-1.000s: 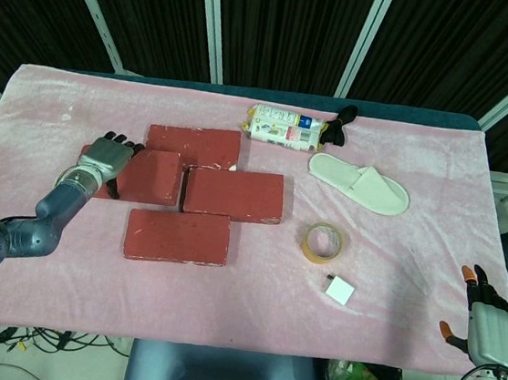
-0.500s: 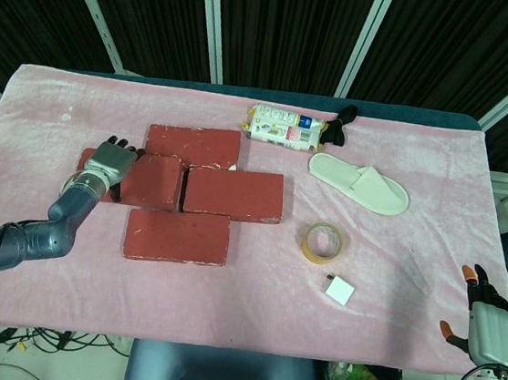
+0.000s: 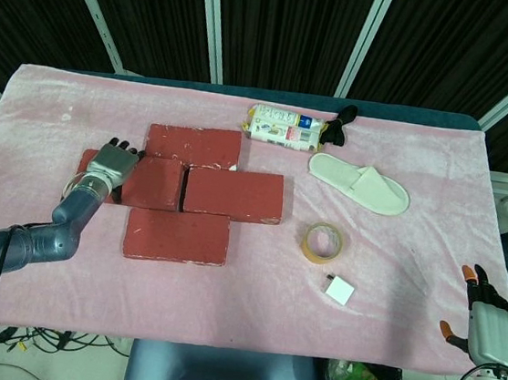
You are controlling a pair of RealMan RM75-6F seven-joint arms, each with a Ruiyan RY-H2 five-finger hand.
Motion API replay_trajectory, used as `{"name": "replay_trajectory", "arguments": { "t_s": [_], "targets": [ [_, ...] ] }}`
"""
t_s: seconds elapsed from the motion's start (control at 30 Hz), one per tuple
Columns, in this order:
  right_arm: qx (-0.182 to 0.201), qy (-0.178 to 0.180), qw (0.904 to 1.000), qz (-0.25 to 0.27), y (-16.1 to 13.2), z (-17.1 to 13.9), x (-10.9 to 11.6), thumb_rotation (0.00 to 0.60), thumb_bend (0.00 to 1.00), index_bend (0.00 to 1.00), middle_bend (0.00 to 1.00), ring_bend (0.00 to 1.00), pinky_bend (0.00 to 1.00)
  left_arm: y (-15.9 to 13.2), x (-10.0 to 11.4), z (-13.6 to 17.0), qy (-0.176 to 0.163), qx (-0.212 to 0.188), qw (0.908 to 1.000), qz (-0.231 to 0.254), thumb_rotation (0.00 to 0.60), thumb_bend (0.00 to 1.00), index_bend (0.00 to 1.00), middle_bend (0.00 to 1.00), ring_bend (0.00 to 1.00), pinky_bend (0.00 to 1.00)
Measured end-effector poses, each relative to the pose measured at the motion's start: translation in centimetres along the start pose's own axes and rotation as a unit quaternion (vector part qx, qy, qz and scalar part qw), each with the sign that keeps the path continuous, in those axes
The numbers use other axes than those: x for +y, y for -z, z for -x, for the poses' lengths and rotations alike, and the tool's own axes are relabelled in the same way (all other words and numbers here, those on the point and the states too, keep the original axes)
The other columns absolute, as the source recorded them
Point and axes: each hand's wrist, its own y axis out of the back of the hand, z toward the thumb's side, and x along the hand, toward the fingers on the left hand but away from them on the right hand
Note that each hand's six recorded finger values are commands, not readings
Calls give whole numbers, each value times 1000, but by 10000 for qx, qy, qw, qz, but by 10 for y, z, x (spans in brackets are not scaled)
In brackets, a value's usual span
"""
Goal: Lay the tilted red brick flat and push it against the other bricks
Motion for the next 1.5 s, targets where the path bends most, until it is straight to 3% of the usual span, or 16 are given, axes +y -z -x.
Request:
{"name": "replay_trajectory", "arguments": {
  "t_s": [1.5],
  "targets": [
    [-20, -49, 10000, 32, 0, 1, -1, 600, 158, 76, 10, 153, 231, -20, 1, -5, 20, 51, 9999, 121, 600, 41, 139, 194, 0, 0]
  ]
}}
